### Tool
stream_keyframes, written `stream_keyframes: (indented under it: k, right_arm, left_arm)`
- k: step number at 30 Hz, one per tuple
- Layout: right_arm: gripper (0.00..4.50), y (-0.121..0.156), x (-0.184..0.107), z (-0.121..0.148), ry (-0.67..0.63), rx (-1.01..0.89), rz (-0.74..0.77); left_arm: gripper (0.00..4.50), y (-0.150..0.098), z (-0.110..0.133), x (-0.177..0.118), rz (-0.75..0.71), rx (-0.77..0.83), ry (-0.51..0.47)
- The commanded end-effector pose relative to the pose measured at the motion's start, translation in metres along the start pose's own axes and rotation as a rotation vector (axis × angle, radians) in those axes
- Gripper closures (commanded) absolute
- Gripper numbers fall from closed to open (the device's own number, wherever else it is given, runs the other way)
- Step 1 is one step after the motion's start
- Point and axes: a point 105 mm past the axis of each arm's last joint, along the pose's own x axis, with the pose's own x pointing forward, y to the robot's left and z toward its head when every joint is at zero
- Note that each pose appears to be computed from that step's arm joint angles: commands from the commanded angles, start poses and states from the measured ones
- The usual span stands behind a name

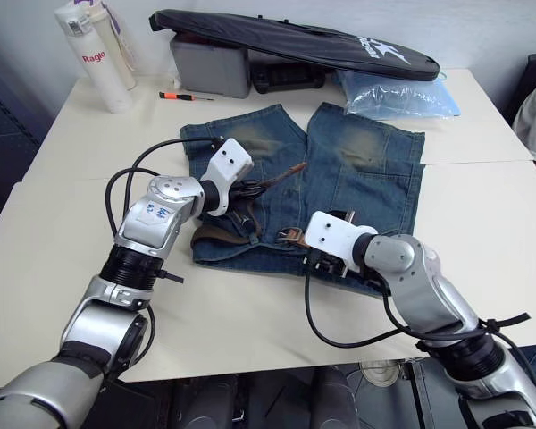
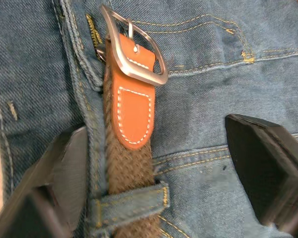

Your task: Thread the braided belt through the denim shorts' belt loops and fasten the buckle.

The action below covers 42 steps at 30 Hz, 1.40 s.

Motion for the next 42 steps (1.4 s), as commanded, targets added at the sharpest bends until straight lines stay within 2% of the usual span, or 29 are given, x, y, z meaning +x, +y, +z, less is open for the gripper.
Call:
stream_keyframes:
  k: [1, 3, 5, 6, 11, 15, 19, 23, 28, 33, 42]
  right_arm:
    - [2.42, -0.006, -0.002, 0.008, -0.036, 0.053, -0.051]
    - [3.22, -0.006, -0.002, 0.007, -0.038, 0.086, -0.063]
    - [4.27, -0.009, -0.002, 0.004, -0.039, 0.139, -0.094]
    - [4.49, -0.011, -0.002, 0.003, -0.039, 0.164, -0.112]
    - [4.49, -0.022, 0.0, -0.008, -0.017, 0.384, -0.285]
    - [4.49, -0.018, 0.004, -0.011, -0.023, 0.545, -0.327]
    - [4.49, -0.02, 0.004, -0.022, -0.027, 0.793, -0.455]
    - [4.49, -0.023, 0.003, -0.029, -0.02, 0.906, -0.537]
    - [4.49, -0.026, 0.001, -0.033, -0.015, 0.959, -0.59]
    - [4.49, -0.027, 0.001, -0.035, -0.021, 1.011, -0.619]
    - [4.49, -0.028, 0.005, -0.021, -0.069, 0.996, -0.591]
  left_arm:
    - [4.5, -0.002, 0.013, -0.003, -0.008, 0.033, -0.038]
    - [4.5, -0.002, 0.012, -0.004, -0.003, 0.028, -0.038]
    - [4.5, 0.0, 0.013, -0.004, 0.015, 0.006, -0.044]
    - [4.5, 0.002, 0.013, -0.004, 0.027, -0.01, -0.048]
    - [4.5, 0.001, 0.032, -0.001, 0.04, -0.191, -0.105]
    - [4.5, -0.008, 0.034, 0.001, 0.018, -0.201, -0.101]
    - [4.5, -0.04, 0.022, 0.002, -0.116, -0.172, -0.032]
    - [4.5, -0.051, 0.012, 0.0, -0.163, -0.136, 0.032]
    - [4.5, -0.051, -0.001, -0.005, -0.169, -0.095, 0.111]
    - [4.5, -0.047, -0.005, -0.011, -0.168, -0.066, 0.146]
    - [4.5, -0.059, -0.01, -0.011, -0.222, -0.032, 0.179]
